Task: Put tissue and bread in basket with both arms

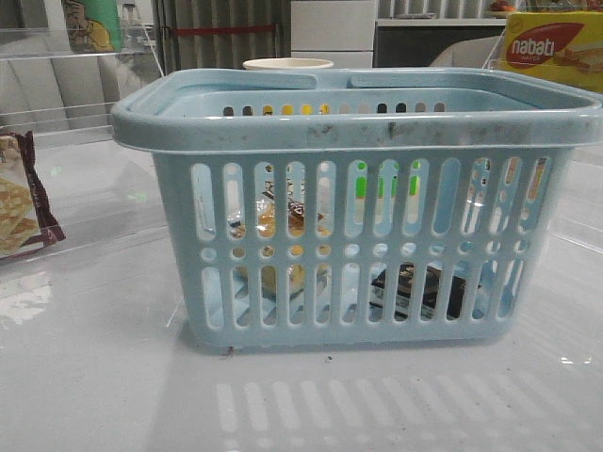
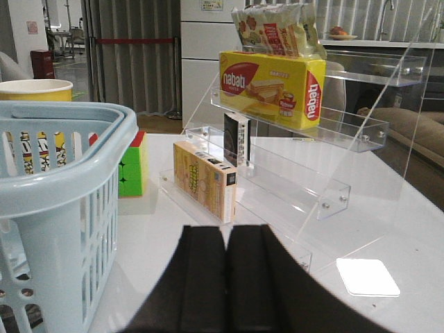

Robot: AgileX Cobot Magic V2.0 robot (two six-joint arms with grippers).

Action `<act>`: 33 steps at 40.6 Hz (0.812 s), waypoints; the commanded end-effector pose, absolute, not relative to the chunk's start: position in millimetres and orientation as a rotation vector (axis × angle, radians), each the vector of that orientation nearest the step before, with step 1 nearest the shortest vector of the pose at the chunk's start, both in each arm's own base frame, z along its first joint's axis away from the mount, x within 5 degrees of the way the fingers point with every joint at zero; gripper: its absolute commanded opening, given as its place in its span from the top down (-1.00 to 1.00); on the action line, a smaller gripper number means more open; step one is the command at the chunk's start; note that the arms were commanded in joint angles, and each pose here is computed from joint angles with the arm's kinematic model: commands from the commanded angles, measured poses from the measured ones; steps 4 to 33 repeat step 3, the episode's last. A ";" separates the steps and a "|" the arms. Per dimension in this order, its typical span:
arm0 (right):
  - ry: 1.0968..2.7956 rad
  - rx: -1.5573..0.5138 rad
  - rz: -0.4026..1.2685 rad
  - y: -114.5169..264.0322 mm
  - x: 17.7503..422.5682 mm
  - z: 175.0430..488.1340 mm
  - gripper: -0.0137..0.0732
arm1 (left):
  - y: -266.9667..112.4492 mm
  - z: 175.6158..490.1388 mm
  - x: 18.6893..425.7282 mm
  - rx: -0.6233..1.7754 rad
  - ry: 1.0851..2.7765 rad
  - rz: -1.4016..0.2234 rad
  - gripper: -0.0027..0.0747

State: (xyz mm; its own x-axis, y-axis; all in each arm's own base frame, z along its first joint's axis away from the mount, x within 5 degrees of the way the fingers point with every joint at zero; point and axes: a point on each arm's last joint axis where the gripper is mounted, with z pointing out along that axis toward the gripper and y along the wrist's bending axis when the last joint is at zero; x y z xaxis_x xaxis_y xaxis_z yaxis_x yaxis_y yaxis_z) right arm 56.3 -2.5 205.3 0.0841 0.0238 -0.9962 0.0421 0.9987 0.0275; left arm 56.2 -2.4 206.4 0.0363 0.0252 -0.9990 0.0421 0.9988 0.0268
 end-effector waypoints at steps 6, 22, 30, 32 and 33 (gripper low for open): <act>1.375 0.040 -0.035 -2.8 53.8 214.5 0.56 | -2.2 215.6 53.9 0.042 1.429 -0.018 0.70; 1.375 0.040 -0.035 -2.8 53.8 214.5 0.56 | -2.2 215.6 53.9 0.042 1.429 -0.018 0.70; 1.375 0.040 -0.035 -2.8 53.8 214.5 0.56 | -2.2 215.6 53.9 0.042 1.429 -0.018 0.70; 1.375 0.040 -0.035 -2.8 53.8 214.5 0.56 | -2.2 215.6 53.9 0.042 1.429 -0.018 0.70; 1.375 0.040 -0.035 -2.8 53.8 214.5 0.56 | -2.2 215.6 53.9 0.042 1.429 -0.018 0.70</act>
